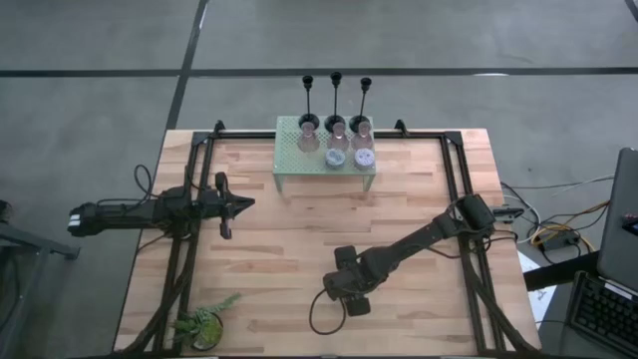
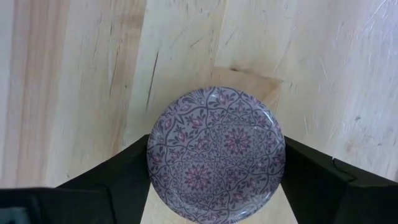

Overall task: Pick & Place candle stick holders
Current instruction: Put the pink scented candle on the shelf

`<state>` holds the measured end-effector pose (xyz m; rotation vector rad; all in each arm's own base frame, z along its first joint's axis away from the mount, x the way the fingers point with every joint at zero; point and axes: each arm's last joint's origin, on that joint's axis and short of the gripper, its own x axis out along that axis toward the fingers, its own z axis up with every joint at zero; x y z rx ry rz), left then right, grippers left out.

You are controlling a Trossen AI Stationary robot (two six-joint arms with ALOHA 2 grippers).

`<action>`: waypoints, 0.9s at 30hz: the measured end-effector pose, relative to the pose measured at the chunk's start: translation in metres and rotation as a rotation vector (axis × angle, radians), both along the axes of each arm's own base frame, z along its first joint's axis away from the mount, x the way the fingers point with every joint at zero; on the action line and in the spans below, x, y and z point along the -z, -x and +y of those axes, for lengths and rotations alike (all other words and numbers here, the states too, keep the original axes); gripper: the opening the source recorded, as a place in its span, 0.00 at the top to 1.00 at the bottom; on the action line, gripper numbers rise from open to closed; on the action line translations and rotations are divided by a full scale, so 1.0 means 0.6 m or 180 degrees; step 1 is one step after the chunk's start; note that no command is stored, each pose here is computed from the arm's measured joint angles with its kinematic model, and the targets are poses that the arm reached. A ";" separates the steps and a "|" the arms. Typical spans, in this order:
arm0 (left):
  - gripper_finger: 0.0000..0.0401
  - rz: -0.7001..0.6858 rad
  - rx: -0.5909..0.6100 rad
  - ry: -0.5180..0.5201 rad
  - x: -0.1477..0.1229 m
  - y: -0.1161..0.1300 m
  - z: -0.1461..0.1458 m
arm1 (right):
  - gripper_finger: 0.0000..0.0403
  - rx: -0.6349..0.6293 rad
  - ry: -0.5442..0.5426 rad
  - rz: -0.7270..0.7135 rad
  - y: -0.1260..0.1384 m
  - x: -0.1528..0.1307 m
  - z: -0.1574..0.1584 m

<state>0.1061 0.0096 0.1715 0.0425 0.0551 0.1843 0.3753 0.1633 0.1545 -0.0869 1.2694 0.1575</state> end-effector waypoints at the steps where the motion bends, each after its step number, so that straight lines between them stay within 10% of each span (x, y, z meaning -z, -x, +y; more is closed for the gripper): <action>1: 0.94 0.0000 -0.0001 0.0000 0.000 0.000 0.000 | 0.28 0.0003 -0.0001 0.0000 0.000 0.000 0.000; 27: 0.94 -0.0004 0.0000 -0.0001 0.000 0.000 0.000 | 0.25 0.0441 -0.0140 -0.0584 -0.086 -0.172 -0.101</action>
